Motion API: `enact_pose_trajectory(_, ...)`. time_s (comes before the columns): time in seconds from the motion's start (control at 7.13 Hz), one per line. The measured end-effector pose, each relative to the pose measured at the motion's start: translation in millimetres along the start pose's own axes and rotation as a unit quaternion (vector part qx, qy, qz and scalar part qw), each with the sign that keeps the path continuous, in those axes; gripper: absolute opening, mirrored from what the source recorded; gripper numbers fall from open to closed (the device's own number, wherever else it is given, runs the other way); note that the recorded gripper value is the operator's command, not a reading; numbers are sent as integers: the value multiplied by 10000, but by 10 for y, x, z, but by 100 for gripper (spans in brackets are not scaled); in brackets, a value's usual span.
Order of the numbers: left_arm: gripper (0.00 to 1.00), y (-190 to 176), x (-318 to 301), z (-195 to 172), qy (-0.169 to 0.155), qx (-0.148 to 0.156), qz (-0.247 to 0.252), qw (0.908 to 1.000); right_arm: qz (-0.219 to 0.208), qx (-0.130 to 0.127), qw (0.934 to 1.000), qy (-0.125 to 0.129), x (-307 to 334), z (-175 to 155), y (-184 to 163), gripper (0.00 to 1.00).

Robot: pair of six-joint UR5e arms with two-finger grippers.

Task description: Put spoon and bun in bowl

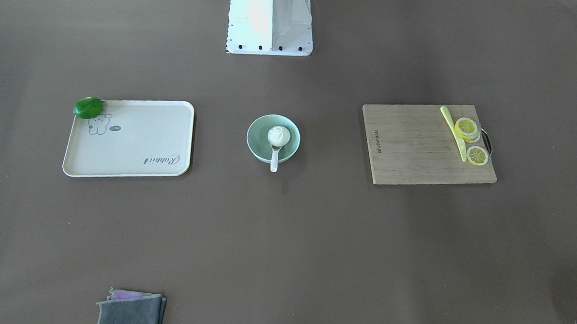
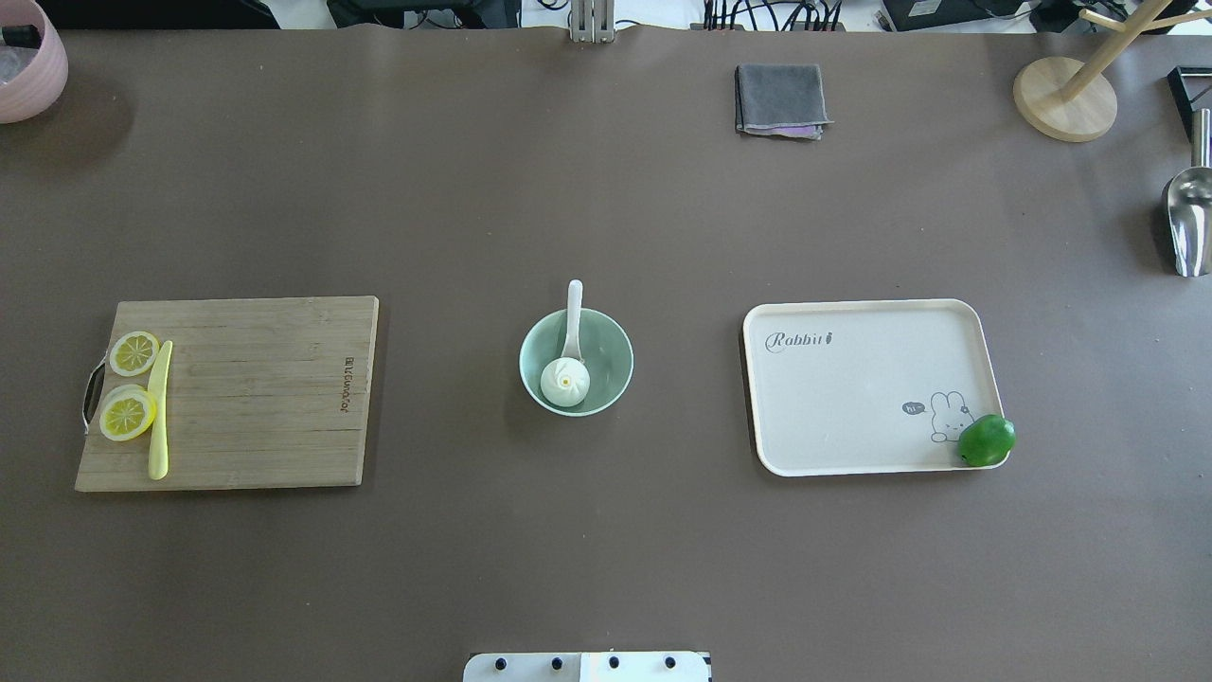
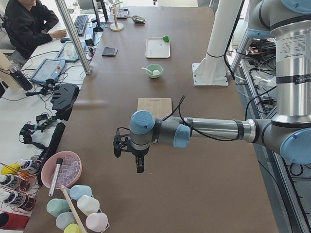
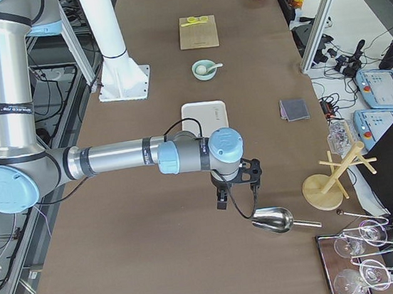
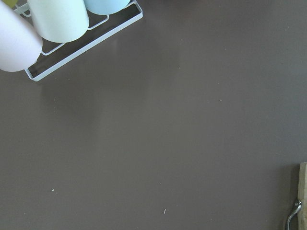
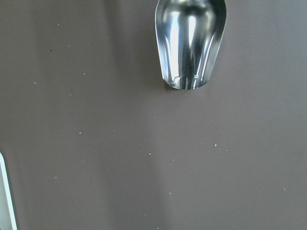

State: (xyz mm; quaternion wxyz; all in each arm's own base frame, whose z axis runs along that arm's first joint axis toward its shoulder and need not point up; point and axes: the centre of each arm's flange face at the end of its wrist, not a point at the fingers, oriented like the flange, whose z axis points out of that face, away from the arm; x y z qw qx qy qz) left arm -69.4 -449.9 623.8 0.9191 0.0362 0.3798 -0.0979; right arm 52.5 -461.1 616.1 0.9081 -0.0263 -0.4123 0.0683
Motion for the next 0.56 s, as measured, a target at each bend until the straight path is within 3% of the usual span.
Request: enact_pose_trajectory(0.56, 98, -21, 5, 5, -1, 0, -29, 10000, 5, -7, 10000, 0, -29, 7, -10, 100)
